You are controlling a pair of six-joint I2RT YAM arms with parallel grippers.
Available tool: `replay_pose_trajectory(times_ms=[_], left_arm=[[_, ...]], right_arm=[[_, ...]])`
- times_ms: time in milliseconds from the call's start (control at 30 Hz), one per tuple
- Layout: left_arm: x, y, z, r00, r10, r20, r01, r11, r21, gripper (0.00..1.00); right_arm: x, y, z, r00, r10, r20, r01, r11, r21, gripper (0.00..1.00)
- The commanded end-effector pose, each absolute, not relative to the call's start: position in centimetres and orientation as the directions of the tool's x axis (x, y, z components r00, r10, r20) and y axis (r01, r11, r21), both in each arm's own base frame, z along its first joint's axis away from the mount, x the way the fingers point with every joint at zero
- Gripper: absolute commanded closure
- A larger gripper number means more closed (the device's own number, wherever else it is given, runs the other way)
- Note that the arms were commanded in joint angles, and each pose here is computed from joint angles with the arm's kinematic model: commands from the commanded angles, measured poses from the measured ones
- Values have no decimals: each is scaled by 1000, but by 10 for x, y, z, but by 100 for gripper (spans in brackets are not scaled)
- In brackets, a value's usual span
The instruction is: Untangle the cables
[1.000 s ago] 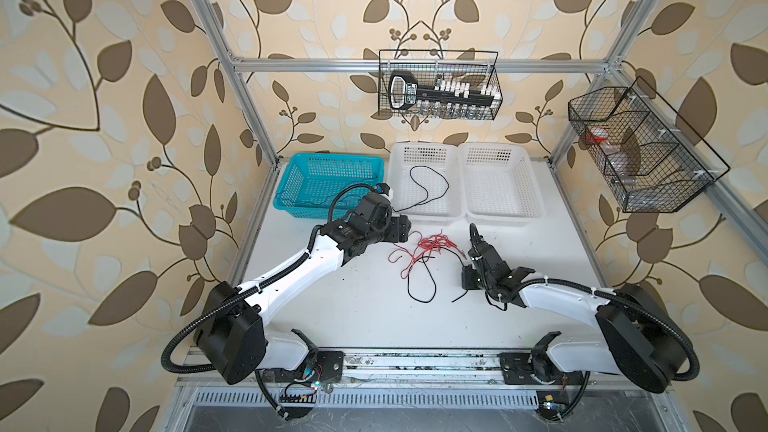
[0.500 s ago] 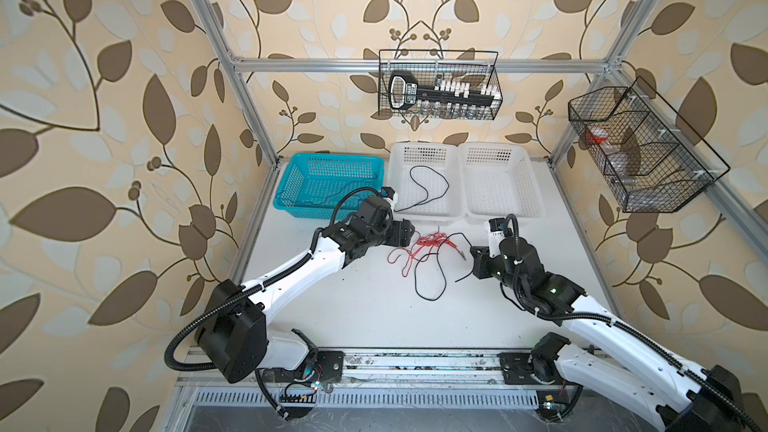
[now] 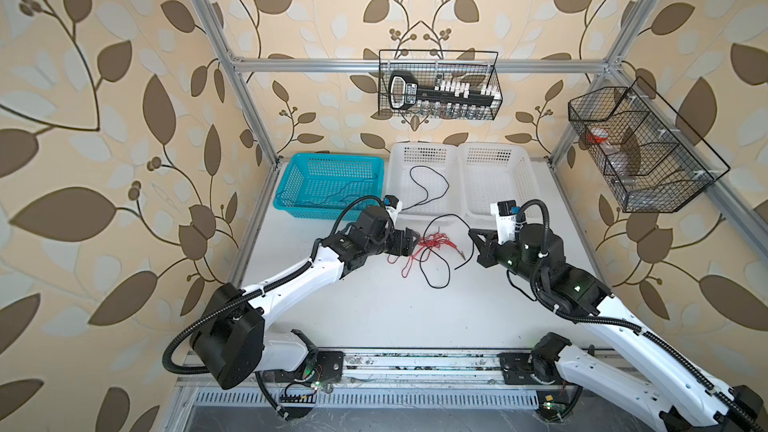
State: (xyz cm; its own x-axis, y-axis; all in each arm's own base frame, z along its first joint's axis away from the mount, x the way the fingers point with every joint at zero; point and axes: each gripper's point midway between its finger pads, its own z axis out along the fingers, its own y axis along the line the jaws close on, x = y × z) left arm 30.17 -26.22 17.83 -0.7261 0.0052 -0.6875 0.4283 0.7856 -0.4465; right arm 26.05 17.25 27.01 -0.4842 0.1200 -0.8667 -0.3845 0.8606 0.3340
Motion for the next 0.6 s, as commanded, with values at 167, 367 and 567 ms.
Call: replay_pose_trajectory(times_ms=[167,367,567], left_arm=[[292,-277,220,-615,6,-789,559,709,-430,18],[279,-285,225,-569,-13,-822,617,655,-437,18],[280,-284,223,-559,-8,-829,615,667,-421,17]], right_arm=[[261,174,303,-431,118,-895,-418,853,313,100],[269,172,309,-407,128,-904,-394,869,300,100],[278,179,308,-403,122,-907,-400,868,295,100]])
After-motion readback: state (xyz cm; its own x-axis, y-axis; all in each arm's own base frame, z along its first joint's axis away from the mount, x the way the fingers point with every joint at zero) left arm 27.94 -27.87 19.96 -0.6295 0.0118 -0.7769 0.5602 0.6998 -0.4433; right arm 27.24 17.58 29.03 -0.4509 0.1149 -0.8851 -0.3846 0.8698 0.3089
